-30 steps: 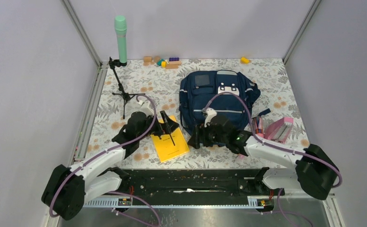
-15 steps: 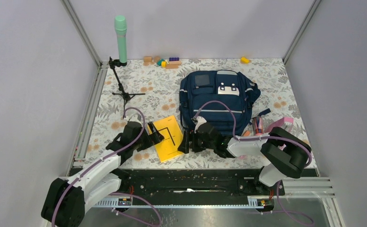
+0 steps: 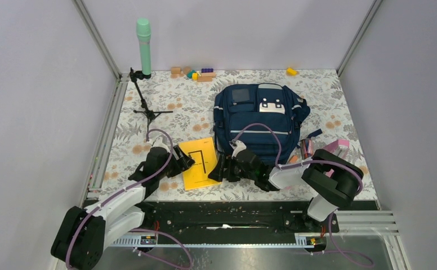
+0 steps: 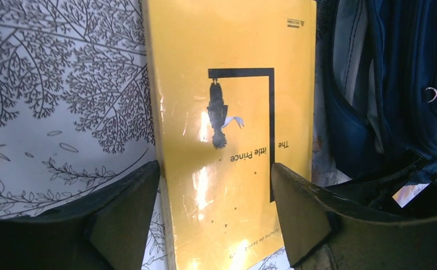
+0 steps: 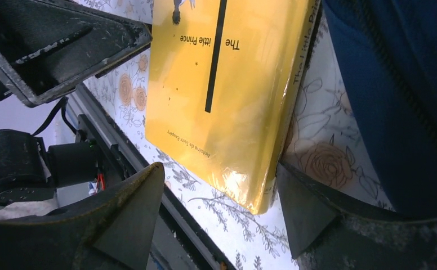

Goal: Pack the student bag
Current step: Pick up the book from the center of the board.

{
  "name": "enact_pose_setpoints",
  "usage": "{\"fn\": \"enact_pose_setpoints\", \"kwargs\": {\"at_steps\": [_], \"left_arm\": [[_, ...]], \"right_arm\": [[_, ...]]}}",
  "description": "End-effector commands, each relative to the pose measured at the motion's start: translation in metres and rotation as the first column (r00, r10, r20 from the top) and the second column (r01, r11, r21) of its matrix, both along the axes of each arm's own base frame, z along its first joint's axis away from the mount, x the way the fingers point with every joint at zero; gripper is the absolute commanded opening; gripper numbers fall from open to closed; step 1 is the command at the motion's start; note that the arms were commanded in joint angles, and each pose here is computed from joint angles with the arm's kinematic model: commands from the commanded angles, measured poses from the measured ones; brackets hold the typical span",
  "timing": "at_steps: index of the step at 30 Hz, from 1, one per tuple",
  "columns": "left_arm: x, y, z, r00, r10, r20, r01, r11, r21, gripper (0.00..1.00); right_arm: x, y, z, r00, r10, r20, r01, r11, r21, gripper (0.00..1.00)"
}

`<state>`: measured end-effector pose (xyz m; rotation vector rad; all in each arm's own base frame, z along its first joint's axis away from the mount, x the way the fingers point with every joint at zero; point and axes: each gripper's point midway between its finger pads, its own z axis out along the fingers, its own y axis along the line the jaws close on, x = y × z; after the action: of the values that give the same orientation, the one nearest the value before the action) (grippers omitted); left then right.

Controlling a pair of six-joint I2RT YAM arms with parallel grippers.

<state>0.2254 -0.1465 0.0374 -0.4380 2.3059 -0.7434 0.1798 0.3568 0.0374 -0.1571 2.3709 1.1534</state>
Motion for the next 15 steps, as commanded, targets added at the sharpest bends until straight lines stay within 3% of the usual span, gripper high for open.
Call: {"fn": "enact_pose_setpoints", "kwargs": {"at_steps": [1, 9, 15], "left_arm": [[-0.022, -0.024, 0.006, 0.993, -0.119, -0.006, 0.117, 0.986, -0.122, 0.69], [-0.027, -0.044, 0.034, 0.974, -0.207, 0.091, 0.223, 0.947, -0.230, 0.69], [-0.021, -0.062, 0.056, 0.954, -0.251, 0.164, 0.287, 0.921, -0.263, 0.68]], "right_arm": [[-0.007, 0.024, 0.063, 0.999, 0.010, 0.052, -0.022, 0.970, 0.243, 0.78], [-0.006, 0.022, 0.128, 0.987, -0.041, 0.154, -0.031, 0.899, 0.437, 0.77], [0.000, 0.017, 0.130, 0.978, -0.073, 0.194, -0.015, 0.908, 0.418, 0.76]]}}
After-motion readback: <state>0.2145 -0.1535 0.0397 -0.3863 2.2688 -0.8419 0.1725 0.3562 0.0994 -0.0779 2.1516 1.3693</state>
